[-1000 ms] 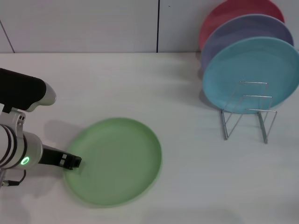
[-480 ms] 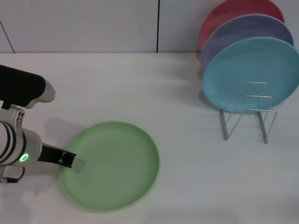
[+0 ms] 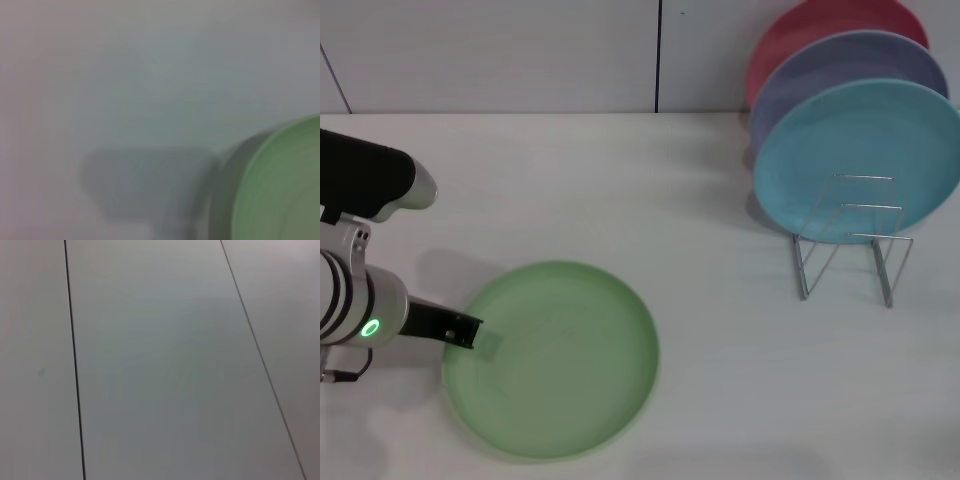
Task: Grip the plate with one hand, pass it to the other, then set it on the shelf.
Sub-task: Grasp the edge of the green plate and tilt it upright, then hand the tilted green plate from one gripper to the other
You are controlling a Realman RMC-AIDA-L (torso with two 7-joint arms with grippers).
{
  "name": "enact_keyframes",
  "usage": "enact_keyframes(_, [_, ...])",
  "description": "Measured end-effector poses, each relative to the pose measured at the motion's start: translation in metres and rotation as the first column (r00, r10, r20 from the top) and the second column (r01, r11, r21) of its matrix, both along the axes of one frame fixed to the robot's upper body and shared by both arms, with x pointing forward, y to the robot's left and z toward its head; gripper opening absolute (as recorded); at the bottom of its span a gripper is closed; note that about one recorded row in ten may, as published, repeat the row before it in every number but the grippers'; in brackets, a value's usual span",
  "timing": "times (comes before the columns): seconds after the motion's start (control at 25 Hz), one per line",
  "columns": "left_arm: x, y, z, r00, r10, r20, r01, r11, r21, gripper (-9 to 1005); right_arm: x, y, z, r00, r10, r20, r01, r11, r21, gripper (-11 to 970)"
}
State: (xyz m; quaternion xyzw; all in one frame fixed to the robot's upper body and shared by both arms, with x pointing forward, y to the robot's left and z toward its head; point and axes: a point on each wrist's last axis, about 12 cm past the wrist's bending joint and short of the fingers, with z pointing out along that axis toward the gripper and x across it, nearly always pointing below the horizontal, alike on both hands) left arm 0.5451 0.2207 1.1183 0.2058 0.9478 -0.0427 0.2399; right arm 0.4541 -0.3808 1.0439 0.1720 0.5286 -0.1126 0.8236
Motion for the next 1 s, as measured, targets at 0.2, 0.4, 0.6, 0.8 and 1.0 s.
enact_keyframes(0.2, [0.001, -0.001, 0.006, 1.000, -0.006, 0.015, 0.006, 1.000, -0.004, 97, -0.001, 0.001, 0.002, 1.000, 0.016, 0.026, -0.016, 1.000, 0.006, 763])
enact_keyframes(0.4, [0.000, -0.003, 0.009, 1.000, -0.016, 0.016, 0.016, 1.000, -0.004, 89, -0.004, 0.001, 0.003, 0.999, 0.017, 0.037, -0.017, 1.000, 0.004, 762])
enact_keyframes(0.6, [0.001, -0.005, 0.018, 0.999, -0.026, 0.045, 0.026, 1.000, -0.012, 73, -0.004, 0.001, 0.003, 0.998, 0.030, 0.046, -0.031, 0.999, 0.022, 763])
enact_keyframes(0.8, [0.002, -0.007, 0.029, 0.996, -0.036, 0.085, 0.037, 0.999, -0.019, 50, 0.000, 0.005, 0.007, 0.995, 0.072, 0.069, -0.072, 0.997, -0.002, 763])
enact_keyframes(1.0, [0.005, -0.008, 0.047, 0.987, -0.037, 0.156, 0.042, 0.999, -0.029, 37, 0.008, 0.016, 0.017, 0.974, 0.189, 0.128, -0.184, 0.982, -0.043, 762])
